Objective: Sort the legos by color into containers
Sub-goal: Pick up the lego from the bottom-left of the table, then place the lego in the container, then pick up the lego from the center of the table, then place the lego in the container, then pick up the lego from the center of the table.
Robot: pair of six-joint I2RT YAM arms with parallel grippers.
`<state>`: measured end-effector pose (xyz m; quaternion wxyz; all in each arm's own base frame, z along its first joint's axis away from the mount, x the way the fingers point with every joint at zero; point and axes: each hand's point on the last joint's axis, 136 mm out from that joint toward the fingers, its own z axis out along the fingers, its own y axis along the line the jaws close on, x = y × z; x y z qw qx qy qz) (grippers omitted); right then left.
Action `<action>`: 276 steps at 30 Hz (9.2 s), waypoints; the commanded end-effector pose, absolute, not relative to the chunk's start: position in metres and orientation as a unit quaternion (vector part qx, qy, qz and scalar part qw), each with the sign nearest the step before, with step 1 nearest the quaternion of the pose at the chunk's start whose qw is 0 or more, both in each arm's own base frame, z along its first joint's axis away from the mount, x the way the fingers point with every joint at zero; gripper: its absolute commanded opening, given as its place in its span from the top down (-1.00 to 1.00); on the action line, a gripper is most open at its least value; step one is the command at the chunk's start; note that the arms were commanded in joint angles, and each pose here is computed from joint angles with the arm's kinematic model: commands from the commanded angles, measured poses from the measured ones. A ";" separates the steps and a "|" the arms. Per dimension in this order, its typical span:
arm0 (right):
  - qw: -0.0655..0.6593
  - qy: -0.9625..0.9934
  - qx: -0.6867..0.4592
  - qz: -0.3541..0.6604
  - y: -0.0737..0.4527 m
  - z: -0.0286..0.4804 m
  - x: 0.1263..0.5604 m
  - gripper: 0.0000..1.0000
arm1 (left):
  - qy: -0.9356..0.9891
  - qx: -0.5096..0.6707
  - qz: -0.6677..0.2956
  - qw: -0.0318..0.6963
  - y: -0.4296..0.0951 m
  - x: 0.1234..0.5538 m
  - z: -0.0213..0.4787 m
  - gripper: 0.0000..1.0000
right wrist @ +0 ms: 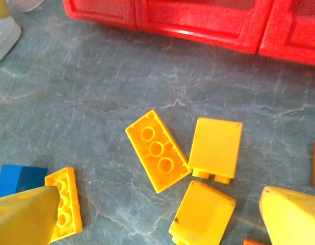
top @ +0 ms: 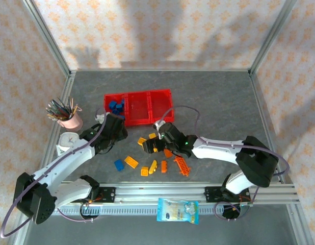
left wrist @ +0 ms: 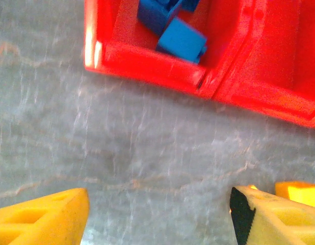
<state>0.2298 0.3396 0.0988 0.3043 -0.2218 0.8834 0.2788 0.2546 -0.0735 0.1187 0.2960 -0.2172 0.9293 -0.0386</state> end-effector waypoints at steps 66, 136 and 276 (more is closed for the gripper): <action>0.410 0.856 -0.089 0.302 0.324 0.176 0.296 -0.99 | 0.893 -0.205 0.058 0.396 -0.056 0.359 0.177 0.45; 0.293 0.891 -0.343 0.051 0.392 0.061 0.283 -0.28 | 0.883 -0.258 -0.134 0.369 -0.048 0.261 0.157 -0.91; 0.223 0.954 -0.180 0.089 0.335 0.031 0.265 -0.11 | 0.856 -0.222 -0.252 0.394 -0.114 0.258 0.152 -0.99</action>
